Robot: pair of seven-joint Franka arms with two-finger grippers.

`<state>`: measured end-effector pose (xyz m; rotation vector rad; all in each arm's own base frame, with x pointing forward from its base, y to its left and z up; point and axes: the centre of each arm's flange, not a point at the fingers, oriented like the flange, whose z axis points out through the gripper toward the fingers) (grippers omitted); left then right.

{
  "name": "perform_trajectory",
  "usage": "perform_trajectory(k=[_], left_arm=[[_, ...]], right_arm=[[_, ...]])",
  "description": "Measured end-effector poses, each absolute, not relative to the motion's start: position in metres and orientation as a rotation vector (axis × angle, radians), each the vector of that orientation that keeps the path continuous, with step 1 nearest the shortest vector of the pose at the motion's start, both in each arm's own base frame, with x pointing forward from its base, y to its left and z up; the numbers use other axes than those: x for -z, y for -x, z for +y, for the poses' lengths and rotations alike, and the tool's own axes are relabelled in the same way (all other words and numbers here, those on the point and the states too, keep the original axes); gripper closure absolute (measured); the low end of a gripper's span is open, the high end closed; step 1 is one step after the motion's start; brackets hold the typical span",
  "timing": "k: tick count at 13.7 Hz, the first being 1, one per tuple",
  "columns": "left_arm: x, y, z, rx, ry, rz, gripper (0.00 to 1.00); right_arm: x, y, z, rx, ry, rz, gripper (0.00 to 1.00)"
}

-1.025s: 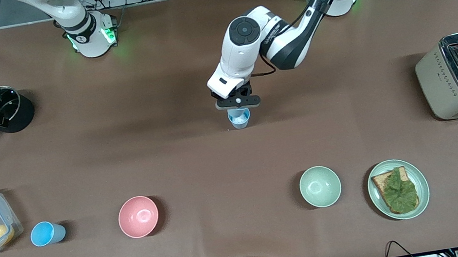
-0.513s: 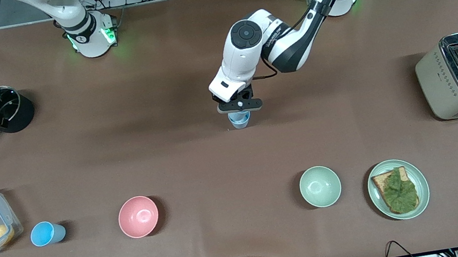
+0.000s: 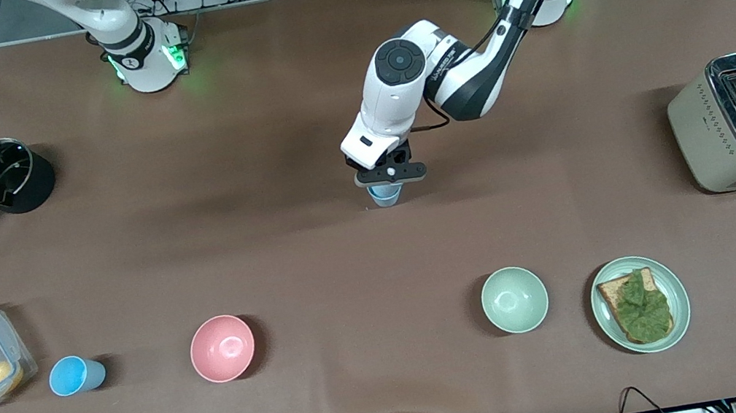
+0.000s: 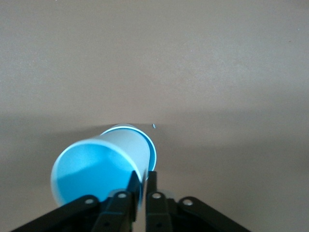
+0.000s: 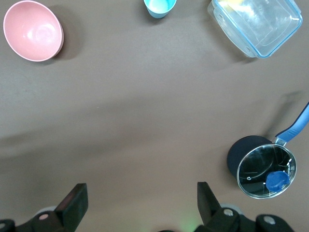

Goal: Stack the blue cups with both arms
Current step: 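Open the left gripper and raise it away from the stacked cups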

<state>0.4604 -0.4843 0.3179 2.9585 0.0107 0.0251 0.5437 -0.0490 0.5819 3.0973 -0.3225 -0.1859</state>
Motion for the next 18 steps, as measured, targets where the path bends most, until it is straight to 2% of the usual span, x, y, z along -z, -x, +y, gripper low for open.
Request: perform_trajectory(k=[3,6,8,9,13,14,18], left_arm=[[-0.318,-0.461,-0.484,-0.025,-2.959,0.012,0.55],[-0.320,-0.467,-0.480,-0.038,-2.958,0.028,0.53],[-0.332,-0.487,-0.463,-0.081,-2.952,0.082,0.49],[-0.343,-0.499,-0.449,-0.106,-2.946,0.121,0.43],[-0.401,-0.535,-0.361,-0.234,-2.938,0.241,0.04],[-0.417,-0.540,-0.330,-0.264,-2.951,0.242,0.00],[-0.471,-0.547,-0.217,-0.244,-3.081,0.064,0.00]], right_arm=[[-0.582,-0.544,-0.049,0.186,-3.097,-0.322,0.00],[-0.582,-0.543,-0.048,0.193,-3.097,-0.319,0.00],[-0.582,-0.543,-0.048,0.197,-3.097,-0.319,0.00],[-0.582,-0.543,-0.048,0.200,-3.096,-0.319,0.00],[-0.582,-0.542,-0.047,0.207,-3.096,-0.318,0.00],[-0.582,-0.542,-0.047,0.208,-3.096,-0.318,0.00],[-0.582,-0.542,-0.047,0.209,-3.096,-0.318,0.00]])
